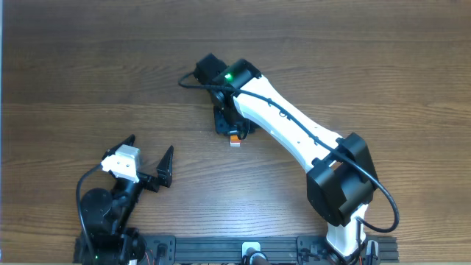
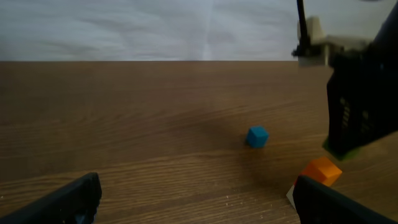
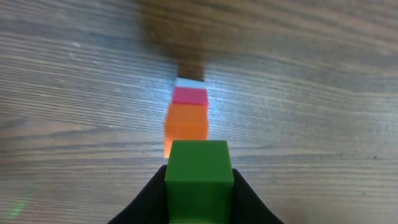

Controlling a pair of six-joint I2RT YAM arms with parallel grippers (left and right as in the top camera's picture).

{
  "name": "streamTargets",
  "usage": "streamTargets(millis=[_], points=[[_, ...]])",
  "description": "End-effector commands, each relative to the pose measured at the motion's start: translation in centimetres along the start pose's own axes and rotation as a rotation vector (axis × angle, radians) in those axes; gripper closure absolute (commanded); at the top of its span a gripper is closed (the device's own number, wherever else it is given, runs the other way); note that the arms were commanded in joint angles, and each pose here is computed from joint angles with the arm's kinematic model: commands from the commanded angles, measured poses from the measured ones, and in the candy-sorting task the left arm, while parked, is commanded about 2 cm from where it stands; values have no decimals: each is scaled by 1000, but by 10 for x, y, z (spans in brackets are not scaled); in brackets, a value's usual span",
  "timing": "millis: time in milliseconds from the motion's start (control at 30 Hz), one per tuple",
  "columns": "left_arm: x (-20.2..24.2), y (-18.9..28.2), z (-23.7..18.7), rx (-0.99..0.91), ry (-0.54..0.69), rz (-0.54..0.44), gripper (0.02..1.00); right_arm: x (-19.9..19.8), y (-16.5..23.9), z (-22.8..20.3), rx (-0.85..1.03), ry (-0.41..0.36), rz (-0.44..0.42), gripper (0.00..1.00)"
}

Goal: Stack Cubes

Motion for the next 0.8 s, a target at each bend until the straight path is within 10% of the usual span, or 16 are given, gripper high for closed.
streamTargets(millis=[33, 800], points=[[0, 0, -2, 1, 10, 3, 20, 1, 0, -4, 4, -20, 21, 989], [0, 0, -2, 1, 10, 3, 20, 5, -11, -6, -6, -63, 29, 989]])
Point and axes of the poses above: each gripper's point midway between its finger pads, its own y axis back along the fingers, its own x axis along the line the jaws close on, z = x × y, the point moved 8 cm from there along y, back along the fingers, and after that the axes turned 9 degrees about -y, right-handed, at the moved point
